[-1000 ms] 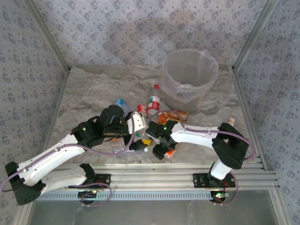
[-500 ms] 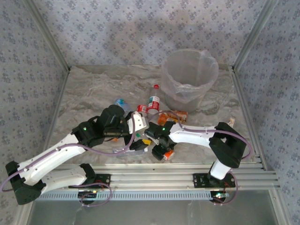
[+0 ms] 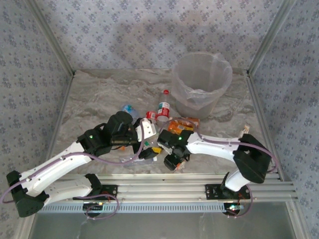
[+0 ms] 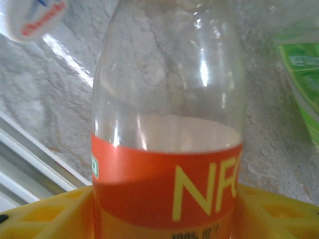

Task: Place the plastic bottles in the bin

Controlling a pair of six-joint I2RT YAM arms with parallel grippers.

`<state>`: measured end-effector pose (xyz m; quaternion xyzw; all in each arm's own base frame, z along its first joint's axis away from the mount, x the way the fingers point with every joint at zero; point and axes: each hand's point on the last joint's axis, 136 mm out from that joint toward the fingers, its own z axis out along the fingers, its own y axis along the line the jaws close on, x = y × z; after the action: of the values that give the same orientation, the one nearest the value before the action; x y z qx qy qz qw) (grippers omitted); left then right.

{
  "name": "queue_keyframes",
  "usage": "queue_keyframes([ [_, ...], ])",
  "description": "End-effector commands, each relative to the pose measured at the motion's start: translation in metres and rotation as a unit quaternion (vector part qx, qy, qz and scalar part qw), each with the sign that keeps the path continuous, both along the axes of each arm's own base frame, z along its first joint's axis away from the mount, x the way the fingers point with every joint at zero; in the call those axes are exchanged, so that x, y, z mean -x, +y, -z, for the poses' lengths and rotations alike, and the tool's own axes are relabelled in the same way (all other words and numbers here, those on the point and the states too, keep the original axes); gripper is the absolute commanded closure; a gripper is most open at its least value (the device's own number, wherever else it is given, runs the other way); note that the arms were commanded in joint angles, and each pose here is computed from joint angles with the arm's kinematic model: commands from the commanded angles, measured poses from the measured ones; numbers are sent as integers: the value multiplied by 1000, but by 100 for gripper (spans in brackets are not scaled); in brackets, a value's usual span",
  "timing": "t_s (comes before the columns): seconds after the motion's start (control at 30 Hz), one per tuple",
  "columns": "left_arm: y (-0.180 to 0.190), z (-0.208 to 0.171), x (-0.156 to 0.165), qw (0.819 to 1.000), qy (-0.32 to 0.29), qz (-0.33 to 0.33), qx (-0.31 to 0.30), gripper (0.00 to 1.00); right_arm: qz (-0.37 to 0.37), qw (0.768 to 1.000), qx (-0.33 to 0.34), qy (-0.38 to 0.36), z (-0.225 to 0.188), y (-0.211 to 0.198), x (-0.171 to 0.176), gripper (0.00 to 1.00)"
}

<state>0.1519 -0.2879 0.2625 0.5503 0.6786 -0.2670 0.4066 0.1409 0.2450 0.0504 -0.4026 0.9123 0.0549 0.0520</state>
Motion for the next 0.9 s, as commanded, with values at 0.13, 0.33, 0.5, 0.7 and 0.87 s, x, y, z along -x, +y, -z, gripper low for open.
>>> queue_keyframes([
  [0.13,1,-14,-3,999,-20,-16,30,0,44,995,-89,-20,-36,1,-3,35],
  [0.33,0,-25,-6,998,-26,-26,52,0,70,987,-143,-25,-52,-3,-8,38],
  [0.5,2,-25,-8,998,-30,-33,52,0,76,989,-122,-34,-43,-5,-12,39],
  [0.7,2,-25,-7,998,-28,-32,53,0,78,994,-69,-37,-22,-9,-12,40],
  [0.87,2,-23,-6,998,-25,-29,53,0,76,996,-29,-30,-3,-12,-13,40],
])
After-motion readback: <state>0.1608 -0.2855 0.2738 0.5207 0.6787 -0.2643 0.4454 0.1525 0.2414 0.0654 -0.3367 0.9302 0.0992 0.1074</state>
